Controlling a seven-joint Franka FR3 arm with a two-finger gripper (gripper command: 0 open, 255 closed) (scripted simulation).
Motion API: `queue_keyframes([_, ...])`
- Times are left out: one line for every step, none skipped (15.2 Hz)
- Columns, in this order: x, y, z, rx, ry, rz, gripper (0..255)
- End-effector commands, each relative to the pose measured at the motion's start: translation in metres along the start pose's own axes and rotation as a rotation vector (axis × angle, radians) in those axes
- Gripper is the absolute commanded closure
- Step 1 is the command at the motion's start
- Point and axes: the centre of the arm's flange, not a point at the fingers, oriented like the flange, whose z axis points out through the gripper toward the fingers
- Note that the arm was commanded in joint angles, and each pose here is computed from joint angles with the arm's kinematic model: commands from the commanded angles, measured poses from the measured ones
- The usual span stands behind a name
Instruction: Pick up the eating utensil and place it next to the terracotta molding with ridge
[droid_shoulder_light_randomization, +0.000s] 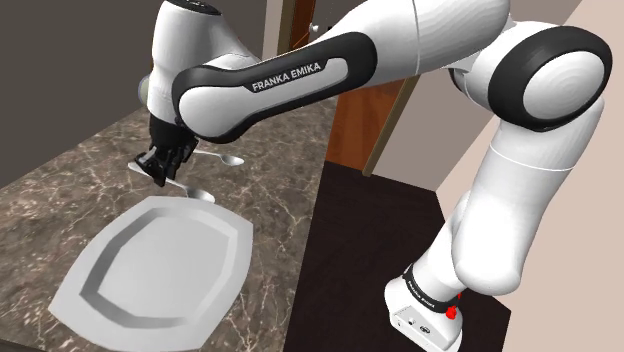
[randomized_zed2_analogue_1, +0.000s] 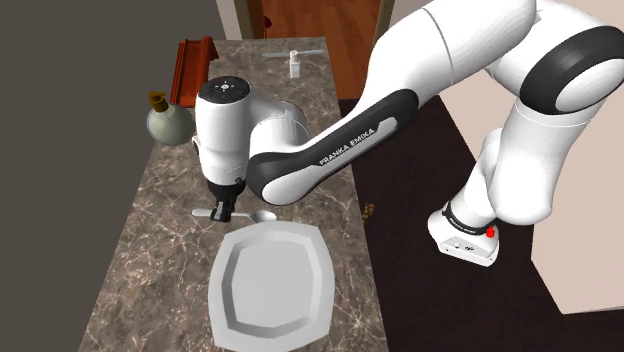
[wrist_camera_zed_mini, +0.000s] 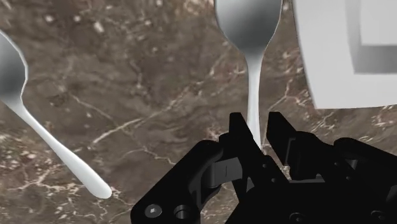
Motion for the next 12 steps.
queue_keyframes([0.002,-0.001,-0.01,0.0,0.0,0.0,255])
queue_keyframes([0.003,-0.002,-0.015,0.0,0.0,0.0,255])
queue_keyframes([0.004,-0.002,-0.02,0.0,0.0,0.0,255])
queue_keyframes([0.006,-0.003,-0.025,0.0,0.0,0.0,255])
queue_keyframes([0.007,-0.004,-0.03,0.0,0.0,0.0,255])
queue_keyframes([0.008,-0.004,-0.035,0.0,0.0,0.0,255])
queue_keyframes([0.009,-0.005,-0.041,0.0,0.0,0.0,255])
queue_keyframes([0.01,-0.006,-0.046,0.0,0.0,0.0,255])
queue_keyframes([0.011,-0.006,-0.051,0.0,0.0,0.0,255])
queue_keyframes([0.013,-0.007,-0.056,0.0,0.0,0.0,255])
queue_keyframes([0.014,-0.007,-0.061,0.0,0.0,0.0,255])
queue_keyframes([0.015,-0.008,-0.066,0.0,0.0,0.0,255])
